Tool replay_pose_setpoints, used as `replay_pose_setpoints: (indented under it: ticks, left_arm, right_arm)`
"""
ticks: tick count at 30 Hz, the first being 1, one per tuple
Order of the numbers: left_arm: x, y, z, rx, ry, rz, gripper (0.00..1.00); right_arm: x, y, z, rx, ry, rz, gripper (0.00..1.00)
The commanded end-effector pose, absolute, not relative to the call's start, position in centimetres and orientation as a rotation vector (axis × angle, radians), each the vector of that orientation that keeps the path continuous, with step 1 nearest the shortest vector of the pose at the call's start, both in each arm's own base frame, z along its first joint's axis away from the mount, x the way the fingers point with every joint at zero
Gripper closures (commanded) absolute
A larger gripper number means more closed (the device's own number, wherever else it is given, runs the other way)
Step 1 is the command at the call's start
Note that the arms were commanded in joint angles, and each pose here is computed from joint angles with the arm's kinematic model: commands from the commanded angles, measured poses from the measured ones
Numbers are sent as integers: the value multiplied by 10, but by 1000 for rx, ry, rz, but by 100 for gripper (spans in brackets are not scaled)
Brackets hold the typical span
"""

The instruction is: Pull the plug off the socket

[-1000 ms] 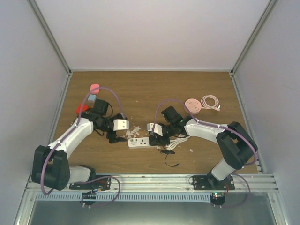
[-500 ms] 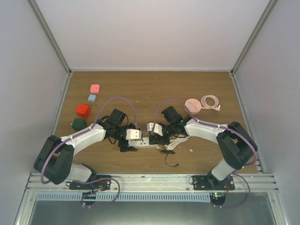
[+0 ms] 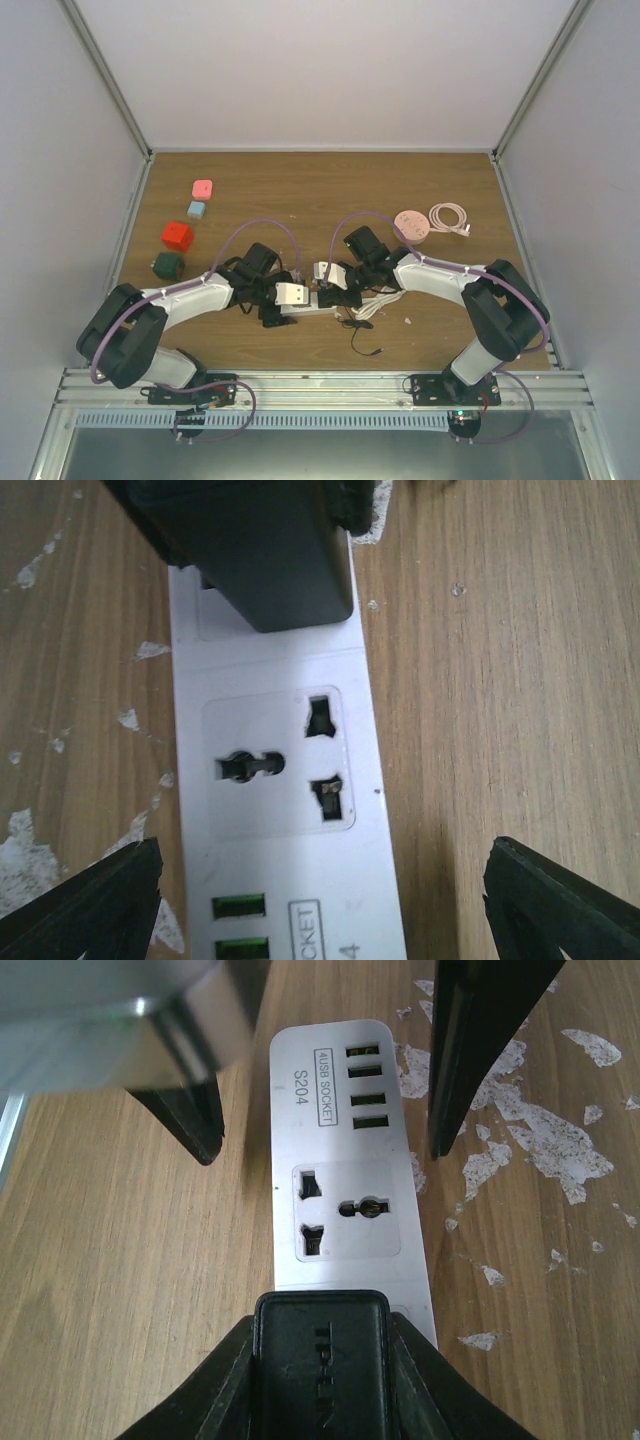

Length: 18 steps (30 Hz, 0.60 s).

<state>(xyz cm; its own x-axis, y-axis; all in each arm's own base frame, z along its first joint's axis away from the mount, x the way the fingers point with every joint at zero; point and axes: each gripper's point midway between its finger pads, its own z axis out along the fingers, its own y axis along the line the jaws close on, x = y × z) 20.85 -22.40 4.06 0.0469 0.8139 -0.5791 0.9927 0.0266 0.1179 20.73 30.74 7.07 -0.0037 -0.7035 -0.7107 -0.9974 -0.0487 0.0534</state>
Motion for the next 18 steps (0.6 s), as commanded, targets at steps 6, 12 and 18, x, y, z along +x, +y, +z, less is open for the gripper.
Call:
replay_pose_setpoints:
  ticks: [6, 12, 18]
  left_arm:
    - [213, -233, 28, 1842, 1784, -416, 27]
    - [206, -223, 16, 1863, 1829, -390, 48]
    - [203, -212, 6, 1890, 1881, -350, 62]
  right_arm:
    - [207, 313, 77, -1795, 1715, 815, 74]
    - [205, 317, 91, -1773, 1685, 850, 77]
    - [205, 320, 98, -1764, 1663, 866, 78]
